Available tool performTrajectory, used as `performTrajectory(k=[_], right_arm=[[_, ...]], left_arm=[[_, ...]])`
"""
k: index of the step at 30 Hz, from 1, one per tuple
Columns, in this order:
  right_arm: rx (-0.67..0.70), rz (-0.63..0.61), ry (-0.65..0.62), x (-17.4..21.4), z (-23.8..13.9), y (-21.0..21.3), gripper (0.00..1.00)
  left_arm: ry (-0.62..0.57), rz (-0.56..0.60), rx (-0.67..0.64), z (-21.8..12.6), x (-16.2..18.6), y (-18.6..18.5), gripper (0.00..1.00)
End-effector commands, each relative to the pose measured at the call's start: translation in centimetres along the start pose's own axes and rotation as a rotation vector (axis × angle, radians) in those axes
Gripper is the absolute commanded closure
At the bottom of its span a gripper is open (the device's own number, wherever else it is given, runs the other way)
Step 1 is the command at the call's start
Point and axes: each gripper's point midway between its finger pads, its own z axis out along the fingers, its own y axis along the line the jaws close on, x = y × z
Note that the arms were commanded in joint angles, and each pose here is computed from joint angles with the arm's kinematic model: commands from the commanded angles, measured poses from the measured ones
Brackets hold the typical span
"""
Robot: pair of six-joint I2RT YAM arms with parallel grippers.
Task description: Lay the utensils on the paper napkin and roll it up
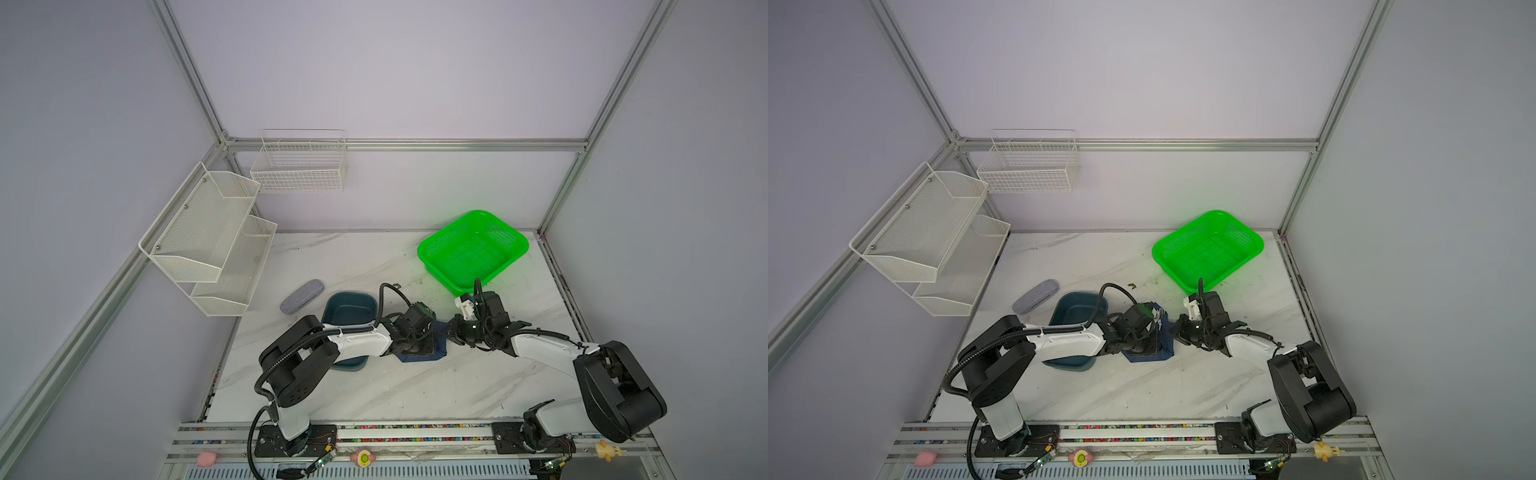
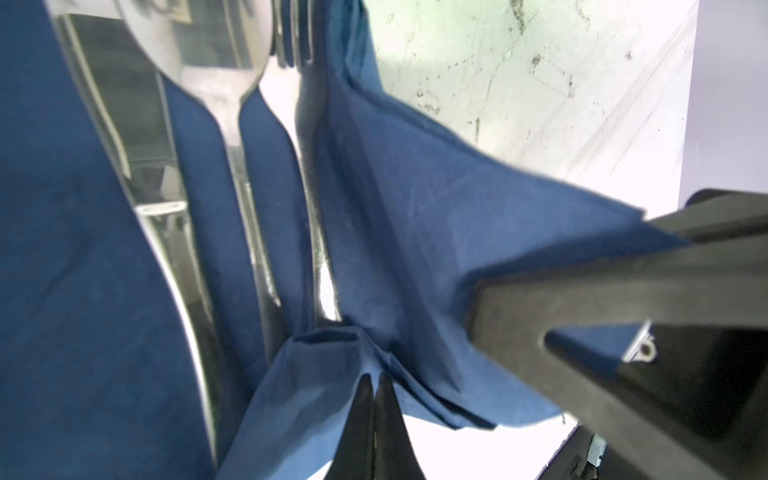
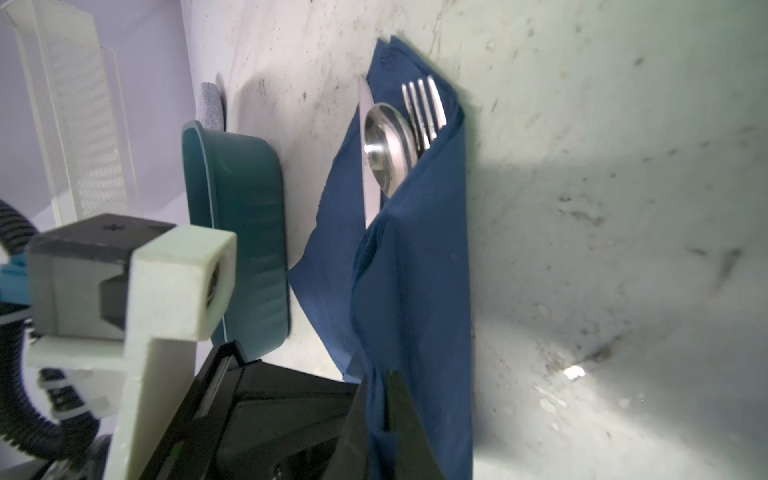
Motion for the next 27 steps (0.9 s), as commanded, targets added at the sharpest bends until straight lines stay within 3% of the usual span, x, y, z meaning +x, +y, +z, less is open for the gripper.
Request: performTrajectory(k=[1, 17, 27], right_arm=[[0.015, 0.002, -0.029, -0.4, -0.4, 0.3, 0.93], [-0.039, 0.038, -0.019, 0.4, 2.5, 3.4, 0.92], [-0.048, 0.068, -0.044, -0.3, 3.4, 4.3, 0.92]], left_arm=[[-0.024, -0.015, 0.005, -0.8, -0.1, 0.4, 0.99], [-0.027, -0.032, -0.069, -0.9, 0.1, 2.4, 1.0], [-0.146, -0.058, -0.057, -5.0, -1.6, 2.3, 0.98]])
